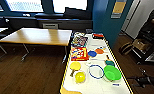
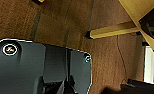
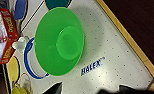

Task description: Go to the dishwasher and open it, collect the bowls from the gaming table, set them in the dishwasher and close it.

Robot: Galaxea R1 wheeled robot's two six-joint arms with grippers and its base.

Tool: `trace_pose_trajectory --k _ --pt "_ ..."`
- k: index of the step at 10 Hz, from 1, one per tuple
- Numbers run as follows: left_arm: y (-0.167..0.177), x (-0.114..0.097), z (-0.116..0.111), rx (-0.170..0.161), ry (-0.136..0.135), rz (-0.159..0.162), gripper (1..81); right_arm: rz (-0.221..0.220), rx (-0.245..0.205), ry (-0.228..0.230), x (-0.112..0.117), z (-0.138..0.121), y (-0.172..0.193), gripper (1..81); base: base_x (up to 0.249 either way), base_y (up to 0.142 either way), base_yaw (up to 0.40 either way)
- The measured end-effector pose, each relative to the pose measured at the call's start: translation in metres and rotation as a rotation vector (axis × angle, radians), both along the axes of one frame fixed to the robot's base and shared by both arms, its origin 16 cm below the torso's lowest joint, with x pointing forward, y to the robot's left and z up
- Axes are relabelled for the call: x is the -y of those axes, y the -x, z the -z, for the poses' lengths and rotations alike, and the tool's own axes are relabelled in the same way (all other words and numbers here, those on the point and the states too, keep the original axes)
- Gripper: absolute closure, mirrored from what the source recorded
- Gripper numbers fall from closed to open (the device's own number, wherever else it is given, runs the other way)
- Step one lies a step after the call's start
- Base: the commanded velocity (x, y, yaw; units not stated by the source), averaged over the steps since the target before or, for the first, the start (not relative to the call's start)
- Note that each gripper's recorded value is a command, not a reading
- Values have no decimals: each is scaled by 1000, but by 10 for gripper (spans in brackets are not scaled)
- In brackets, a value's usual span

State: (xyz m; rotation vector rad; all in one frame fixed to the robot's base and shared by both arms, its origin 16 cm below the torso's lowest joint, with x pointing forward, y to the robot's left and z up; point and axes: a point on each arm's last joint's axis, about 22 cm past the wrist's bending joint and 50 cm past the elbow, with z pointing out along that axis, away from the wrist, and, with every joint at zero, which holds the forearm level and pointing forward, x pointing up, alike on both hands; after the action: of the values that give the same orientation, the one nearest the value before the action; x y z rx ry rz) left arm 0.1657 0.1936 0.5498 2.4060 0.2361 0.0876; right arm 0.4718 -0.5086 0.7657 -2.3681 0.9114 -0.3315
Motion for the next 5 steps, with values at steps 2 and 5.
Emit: trace_pose_trajectory --k 2,5 --pt "0 -6 5 -1 -15 0 10 55 -6 -30 3 1 -8 10 0 0 0" --pt "0 -2 10 0 -19 -1 10 128 4 3 33 2 -10 10 0 0 0"
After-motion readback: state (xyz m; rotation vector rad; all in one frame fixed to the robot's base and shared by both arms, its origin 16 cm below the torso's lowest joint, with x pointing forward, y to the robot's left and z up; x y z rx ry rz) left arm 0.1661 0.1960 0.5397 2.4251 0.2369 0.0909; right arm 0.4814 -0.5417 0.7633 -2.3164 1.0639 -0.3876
